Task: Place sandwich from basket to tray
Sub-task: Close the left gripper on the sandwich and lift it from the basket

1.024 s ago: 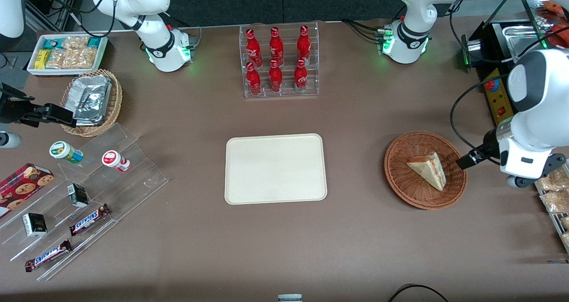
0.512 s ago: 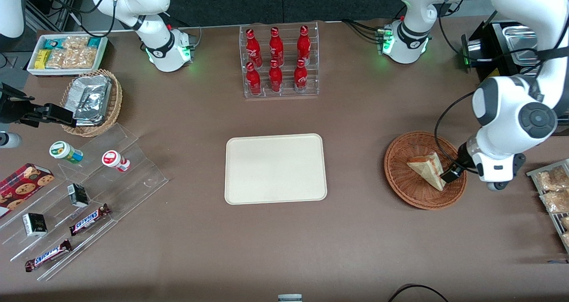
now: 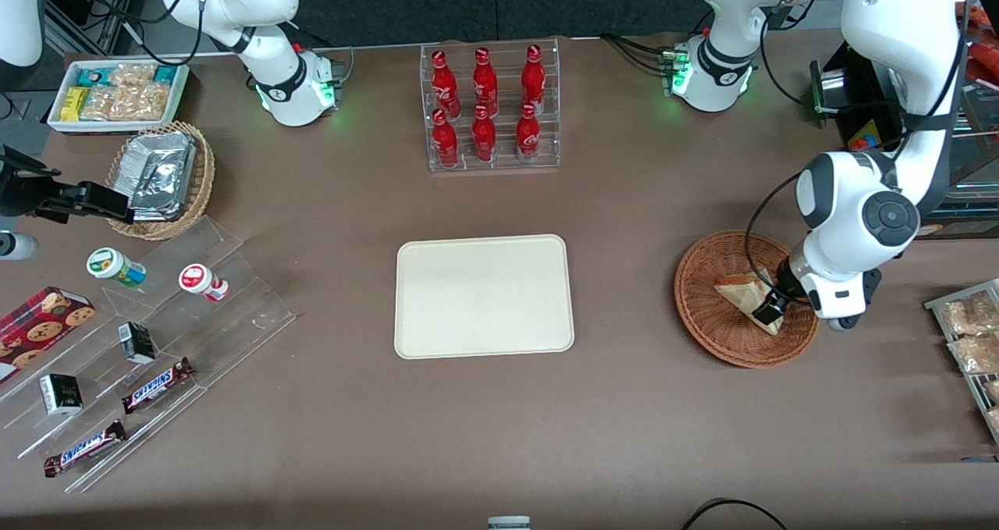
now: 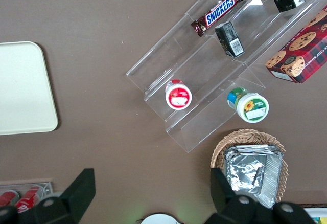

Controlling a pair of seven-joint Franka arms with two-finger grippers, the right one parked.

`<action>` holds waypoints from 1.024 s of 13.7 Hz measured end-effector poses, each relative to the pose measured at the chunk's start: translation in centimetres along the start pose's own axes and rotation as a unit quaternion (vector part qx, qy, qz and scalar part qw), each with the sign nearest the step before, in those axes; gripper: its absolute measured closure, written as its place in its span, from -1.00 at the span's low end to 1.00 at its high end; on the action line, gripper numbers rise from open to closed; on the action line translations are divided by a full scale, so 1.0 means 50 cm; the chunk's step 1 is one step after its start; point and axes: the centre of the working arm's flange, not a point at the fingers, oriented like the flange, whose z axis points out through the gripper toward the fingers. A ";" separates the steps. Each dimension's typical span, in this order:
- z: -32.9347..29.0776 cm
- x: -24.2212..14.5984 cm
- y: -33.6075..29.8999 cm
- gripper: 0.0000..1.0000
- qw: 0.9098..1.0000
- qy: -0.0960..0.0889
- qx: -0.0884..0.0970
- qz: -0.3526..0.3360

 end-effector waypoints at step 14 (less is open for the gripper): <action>0.035 -0.034 -0.013 0.61 1.000 -0.008 0.007 -0.029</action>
